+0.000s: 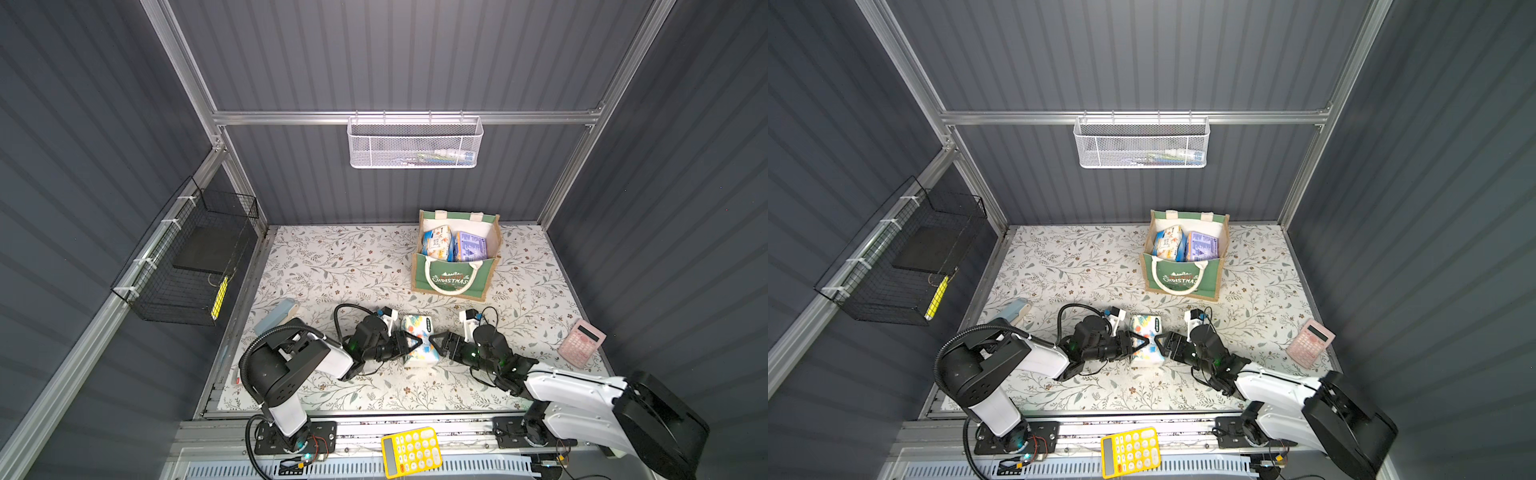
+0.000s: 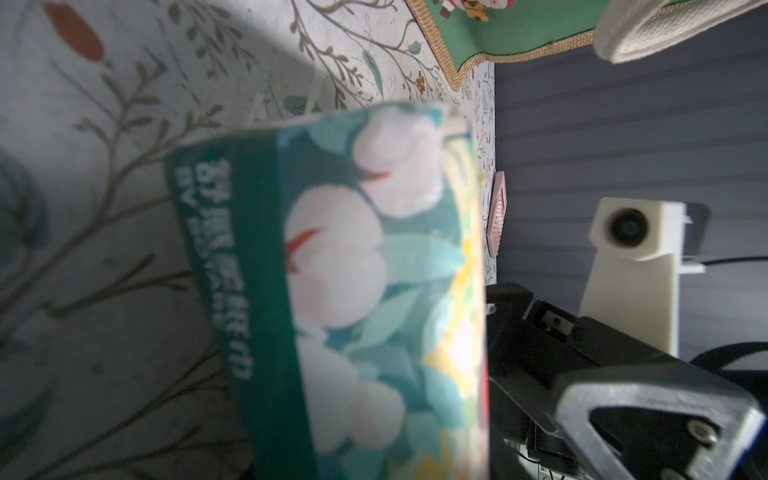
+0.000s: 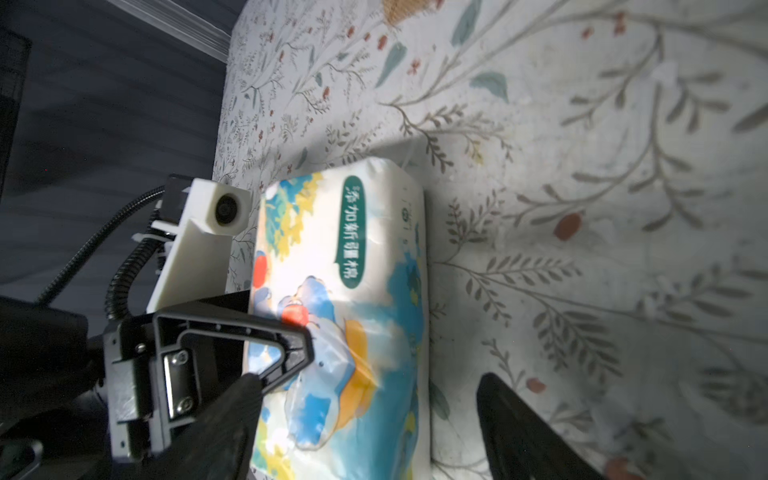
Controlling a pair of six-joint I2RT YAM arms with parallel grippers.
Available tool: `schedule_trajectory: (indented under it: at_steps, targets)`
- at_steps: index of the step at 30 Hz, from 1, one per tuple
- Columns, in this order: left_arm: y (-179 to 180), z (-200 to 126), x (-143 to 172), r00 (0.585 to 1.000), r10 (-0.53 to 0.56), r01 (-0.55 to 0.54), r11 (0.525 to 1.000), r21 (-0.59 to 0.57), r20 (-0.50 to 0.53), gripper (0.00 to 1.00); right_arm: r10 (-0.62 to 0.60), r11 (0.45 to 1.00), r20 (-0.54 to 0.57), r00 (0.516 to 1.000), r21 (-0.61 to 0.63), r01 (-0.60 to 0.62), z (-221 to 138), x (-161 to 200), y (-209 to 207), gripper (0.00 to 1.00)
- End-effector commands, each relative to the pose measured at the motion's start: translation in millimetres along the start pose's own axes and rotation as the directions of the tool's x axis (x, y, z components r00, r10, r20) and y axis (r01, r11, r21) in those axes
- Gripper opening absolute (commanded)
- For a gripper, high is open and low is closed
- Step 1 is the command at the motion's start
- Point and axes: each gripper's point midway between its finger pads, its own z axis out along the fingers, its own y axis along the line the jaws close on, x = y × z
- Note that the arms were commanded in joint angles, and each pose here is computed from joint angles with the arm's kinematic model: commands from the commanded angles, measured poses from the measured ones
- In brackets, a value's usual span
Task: Put tissues into the canvas bag
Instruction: Pick up the pack of facial tissues from the center of the board, then place the pack of facial tissues in the canvas bag.
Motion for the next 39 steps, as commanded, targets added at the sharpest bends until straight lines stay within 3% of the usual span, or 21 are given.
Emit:
schedule_trajectory:
  at_steps: [1, 7, 14, 23, 31, 39]
  targets:
    - [-31.0, -2.7, -13.7, 0.997, 0.072, -0.074, 0.996, 0.056, 0.035, 0.44, -0.125, 0.991, 0.074, 0.989, 0.065, 0.12, -19.6, -24.6, 6.5, 0.97]
    - [-84.3, -14.8, -36.0, 0.976, 0.208, -0.211, 0.976, 0.054, 0.056, 0.43, -0.264, 0.963, 0.223, 0.938, 0.114, 0.243, -67.9, -63.8, 25.3, 0.99]
    - [-175.9, -35.7, -85.0, 0.894, 0.435, -0.438, 0.899, 0.01, 0.111, 0.48, -0.387, 0.921, 0.35, 0.853, 0.193, 0.339, -125.4, -105.8, 45.7, 0.99]
    - [-248.1, -11.6, -153.8, 0.84, 0.525, -0.537, 0.841, 0.063, 0.136, 0.47, -0.513, 0.853, 0.414, 0.752, 0.34, 0.395, -168.7, -141.8, 45.4, 0.99]
    - [-264.8, 37.1, -205.5, 0.818, 0.558, -0.568, 0.822, 0.044, 0.143, 0.46, -0.516, 0.841, 0.431, 0.74, 0.421, 0.341, -176.5, -159.4, 21.2, 0.99]
    - [-252.9, 87.1, -232.2, 0.861, 0.495, -0.506, 0.858, 0.087, 0.122, 0.47, -0.468, 0.865, 0.448, 0.762, 0.409, 0.291, -174.8, -168.4, 7.3, 0.99]
